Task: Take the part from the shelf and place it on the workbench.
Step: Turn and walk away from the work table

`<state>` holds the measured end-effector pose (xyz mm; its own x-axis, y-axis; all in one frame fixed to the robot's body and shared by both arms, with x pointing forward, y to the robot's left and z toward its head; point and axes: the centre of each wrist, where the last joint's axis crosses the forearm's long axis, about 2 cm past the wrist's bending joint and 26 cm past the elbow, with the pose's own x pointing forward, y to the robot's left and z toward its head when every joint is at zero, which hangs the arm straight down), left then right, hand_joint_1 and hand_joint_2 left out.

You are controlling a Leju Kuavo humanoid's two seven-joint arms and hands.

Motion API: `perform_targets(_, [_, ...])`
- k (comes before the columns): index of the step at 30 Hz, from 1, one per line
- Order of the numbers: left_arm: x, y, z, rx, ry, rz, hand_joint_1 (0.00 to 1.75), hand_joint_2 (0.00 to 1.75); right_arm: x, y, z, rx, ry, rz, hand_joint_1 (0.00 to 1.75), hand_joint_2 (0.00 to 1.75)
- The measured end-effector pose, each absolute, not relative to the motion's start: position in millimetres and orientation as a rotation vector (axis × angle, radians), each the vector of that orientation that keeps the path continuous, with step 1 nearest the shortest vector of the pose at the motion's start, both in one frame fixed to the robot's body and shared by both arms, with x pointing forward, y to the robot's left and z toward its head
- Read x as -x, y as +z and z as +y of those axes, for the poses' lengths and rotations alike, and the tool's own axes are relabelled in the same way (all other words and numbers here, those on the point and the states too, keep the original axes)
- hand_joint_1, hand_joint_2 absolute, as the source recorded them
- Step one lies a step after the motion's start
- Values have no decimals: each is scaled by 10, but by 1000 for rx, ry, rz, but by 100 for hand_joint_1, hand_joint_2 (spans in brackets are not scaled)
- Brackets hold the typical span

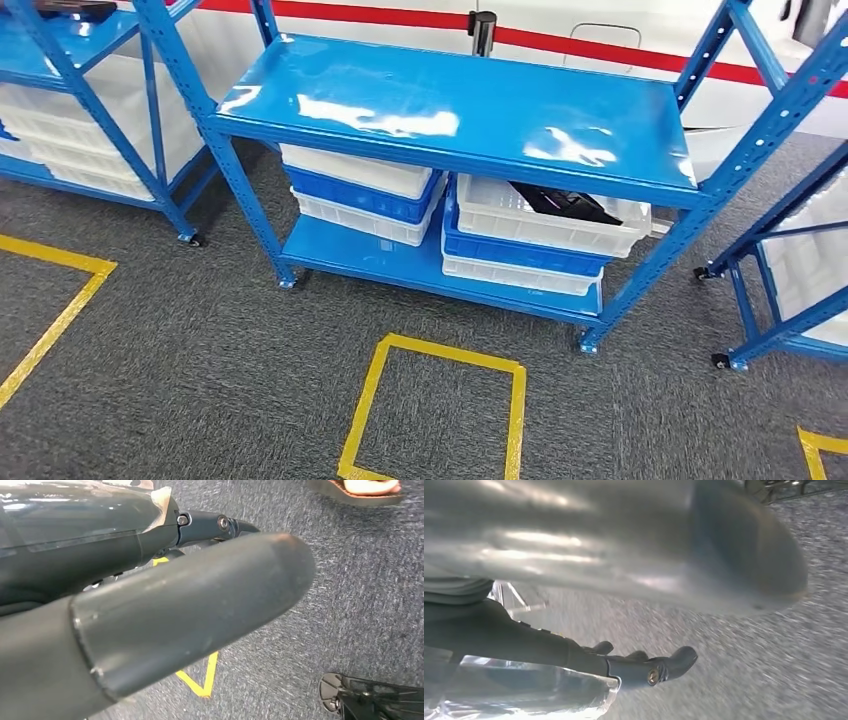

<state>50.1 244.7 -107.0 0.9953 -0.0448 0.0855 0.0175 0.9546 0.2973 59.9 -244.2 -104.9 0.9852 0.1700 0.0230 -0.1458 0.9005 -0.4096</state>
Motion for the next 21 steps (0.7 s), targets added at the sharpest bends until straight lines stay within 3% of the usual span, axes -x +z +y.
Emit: perform_targets(21, [-517, -1069, 2462, -304, -28, -113, 0, 0, -576, -1054, -2465, 417, 145, -59, 0, 0])
